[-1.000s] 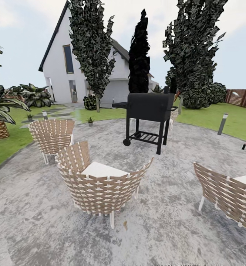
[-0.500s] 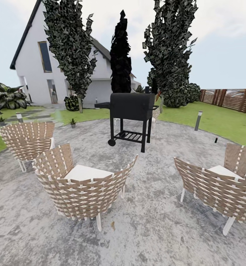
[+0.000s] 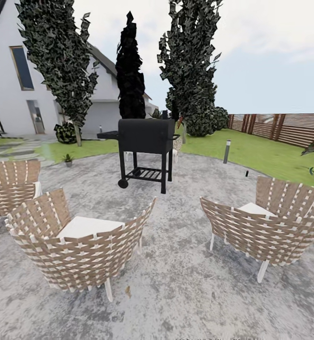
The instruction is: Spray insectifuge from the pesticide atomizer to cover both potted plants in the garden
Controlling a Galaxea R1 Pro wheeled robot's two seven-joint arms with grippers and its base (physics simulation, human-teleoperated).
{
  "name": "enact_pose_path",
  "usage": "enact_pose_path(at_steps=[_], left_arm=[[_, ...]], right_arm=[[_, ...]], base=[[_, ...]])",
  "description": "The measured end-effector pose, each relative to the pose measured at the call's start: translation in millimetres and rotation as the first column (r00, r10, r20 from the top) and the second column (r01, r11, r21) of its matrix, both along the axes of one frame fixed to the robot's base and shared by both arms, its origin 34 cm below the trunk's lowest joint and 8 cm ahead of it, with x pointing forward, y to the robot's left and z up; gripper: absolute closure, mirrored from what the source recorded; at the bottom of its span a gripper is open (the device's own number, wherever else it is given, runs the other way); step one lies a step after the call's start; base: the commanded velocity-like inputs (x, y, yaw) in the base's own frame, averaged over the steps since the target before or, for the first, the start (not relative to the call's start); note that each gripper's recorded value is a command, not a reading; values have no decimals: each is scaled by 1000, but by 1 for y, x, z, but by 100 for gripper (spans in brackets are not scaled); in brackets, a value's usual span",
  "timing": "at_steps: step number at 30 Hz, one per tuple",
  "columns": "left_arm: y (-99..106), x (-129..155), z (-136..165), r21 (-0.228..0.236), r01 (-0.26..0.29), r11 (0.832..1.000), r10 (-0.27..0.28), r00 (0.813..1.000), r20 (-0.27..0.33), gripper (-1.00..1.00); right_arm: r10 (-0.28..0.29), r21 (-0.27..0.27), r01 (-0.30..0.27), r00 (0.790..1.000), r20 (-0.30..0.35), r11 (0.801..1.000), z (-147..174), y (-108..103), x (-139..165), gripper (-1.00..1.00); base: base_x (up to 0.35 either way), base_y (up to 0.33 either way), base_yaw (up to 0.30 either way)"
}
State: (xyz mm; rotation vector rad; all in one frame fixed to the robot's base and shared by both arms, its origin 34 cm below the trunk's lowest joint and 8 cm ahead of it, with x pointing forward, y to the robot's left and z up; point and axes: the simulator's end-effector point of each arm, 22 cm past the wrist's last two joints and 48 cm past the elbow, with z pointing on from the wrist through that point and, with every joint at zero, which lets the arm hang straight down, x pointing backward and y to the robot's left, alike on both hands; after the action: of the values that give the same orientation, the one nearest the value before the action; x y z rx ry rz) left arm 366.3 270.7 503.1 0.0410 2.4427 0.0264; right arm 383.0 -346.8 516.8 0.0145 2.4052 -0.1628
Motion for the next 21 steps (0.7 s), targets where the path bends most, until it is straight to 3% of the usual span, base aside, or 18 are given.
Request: enact_pose_path(at_steps=[8,21], left_arm=[[2,-1,0,3,0,1000,0,1000,-1,-100],[2,0,0,3,-1,1000,1,1000,-1,-100]], right_arm=[[0,0,0,1000,-2,1000,-1,0,-1,-100],[0,0,0,1000,-4,1000,-1,0,-1,-100]], base=[[-98,32,-300],[-241,217,-300]])
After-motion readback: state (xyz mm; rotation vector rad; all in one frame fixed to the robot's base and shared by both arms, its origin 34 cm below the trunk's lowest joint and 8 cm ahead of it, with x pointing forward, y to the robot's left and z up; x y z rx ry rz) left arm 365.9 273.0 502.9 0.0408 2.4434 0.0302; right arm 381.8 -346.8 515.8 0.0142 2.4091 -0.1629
